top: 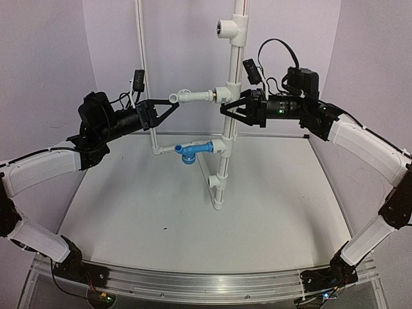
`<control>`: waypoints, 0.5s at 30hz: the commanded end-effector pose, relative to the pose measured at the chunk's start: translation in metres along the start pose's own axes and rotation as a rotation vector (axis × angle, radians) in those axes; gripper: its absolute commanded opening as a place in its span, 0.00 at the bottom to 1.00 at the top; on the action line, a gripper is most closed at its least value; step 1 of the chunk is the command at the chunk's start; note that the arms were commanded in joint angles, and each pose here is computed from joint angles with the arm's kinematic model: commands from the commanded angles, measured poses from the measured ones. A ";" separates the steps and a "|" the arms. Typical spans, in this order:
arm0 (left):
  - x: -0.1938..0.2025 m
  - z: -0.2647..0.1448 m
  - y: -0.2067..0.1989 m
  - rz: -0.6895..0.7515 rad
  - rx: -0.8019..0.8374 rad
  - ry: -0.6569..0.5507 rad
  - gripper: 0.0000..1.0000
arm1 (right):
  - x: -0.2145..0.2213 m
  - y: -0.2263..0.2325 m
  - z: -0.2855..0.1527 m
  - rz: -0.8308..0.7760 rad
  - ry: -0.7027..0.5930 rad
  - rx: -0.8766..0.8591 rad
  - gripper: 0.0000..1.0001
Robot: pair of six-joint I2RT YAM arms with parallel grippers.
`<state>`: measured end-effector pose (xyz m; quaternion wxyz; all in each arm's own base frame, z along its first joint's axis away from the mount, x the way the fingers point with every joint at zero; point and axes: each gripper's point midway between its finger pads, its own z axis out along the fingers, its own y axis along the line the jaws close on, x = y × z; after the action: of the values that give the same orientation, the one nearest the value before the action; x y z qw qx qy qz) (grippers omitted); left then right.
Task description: Install the water faucets
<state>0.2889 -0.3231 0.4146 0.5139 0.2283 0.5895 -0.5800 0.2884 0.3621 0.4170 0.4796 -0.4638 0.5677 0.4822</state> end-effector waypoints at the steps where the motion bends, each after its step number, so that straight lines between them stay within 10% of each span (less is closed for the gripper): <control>1: -0.006 -0.003 -0.024 -0.045 0.091 0.019 0.13 | -0.013 0.006 -0.007 0.109 -0.015 0.005 0.00; 15: 0.004 0.021 -0.018 -0.105 0.150 0.049 0.14 | -0.014 0.011 -0.009 0.105 -0.016 -0.006 0.00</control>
<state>0.2833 -0.3403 0.3974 0.4402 0.2323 0.6043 -0.6221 0.2884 0.3621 0.4170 0.4796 -0.4636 0.5679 0.4822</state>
